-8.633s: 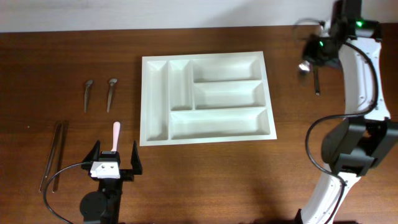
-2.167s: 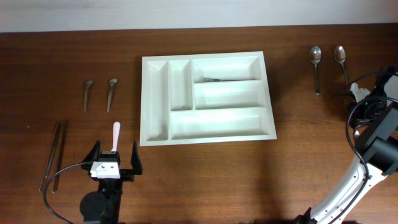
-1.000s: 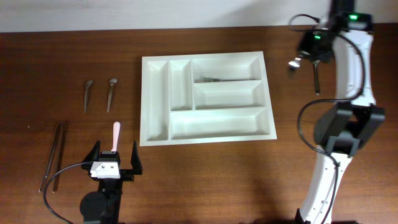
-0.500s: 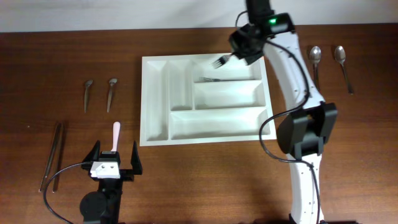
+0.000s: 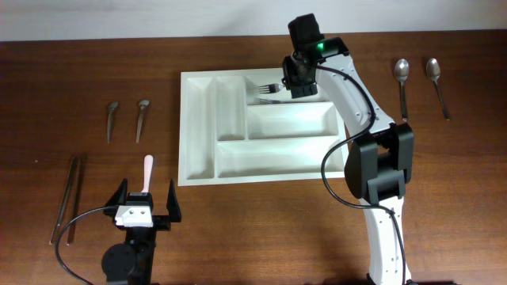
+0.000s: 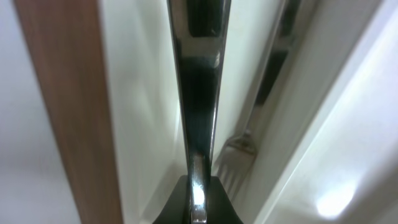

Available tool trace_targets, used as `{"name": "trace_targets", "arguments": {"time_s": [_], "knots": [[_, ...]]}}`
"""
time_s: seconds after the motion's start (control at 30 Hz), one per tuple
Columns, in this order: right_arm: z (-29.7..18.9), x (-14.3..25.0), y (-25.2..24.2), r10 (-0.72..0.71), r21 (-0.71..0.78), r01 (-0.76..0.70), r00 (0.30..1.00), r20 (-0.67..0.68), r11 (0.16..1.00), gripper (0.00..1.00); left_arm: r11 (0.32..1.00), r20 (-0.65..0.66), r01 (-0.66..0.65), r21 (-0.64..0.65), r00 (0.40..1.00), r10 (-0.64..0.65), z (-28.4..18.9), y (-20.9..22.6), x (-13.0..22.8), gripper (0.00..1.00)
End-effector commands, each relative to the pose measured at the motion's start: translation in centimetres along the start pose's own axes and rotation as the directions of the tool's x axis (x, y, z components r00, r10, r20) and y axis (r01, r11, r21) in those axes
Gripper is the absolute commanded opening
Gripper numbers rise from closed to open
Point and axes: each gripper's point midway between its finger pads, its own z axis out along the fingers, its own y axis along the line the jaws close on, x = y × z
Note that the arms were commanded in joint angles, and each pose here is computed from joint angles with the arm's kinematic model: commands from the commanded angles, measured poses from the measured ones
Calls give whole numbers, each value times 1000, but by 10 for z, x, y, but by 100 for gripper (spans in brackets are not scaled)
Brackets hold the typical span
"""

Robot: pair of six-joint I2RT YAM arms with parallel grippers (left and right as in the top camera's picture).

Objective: Pack container
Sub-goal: 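Move the fork into the top-right compartment beside the first fork and release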

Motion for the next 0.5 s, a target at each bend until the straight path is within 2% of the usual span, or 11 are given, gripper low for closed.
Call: {"name": "trace_targets", "arguments": {"time_s": [0.0, 0.23, 0.3, 0.47], "knots": [[10, -8, -8, 64, 11, -65, 997, 35, 998, 4, 1000, 0, -12, 12, 1000, 12, 0, -2, 1, 99], [17, -12, -4, 63, -21, -62, 996, 58, 998, 4, 1000, 0, -12, 12, 1000, 12, 0, -2, 1, 99], [17, -12, 3, 55, -48, -53, 997, 54, 997, 26, 1000, 0, -12, 12, 1000, 12, 0, -2, 1, 99], [16, -16, 14, -34, -90, 40, 997, 66, 995, 38, 1000, 0, -12, 12, 1000, 12, 0, -2, 1, 99]]}}
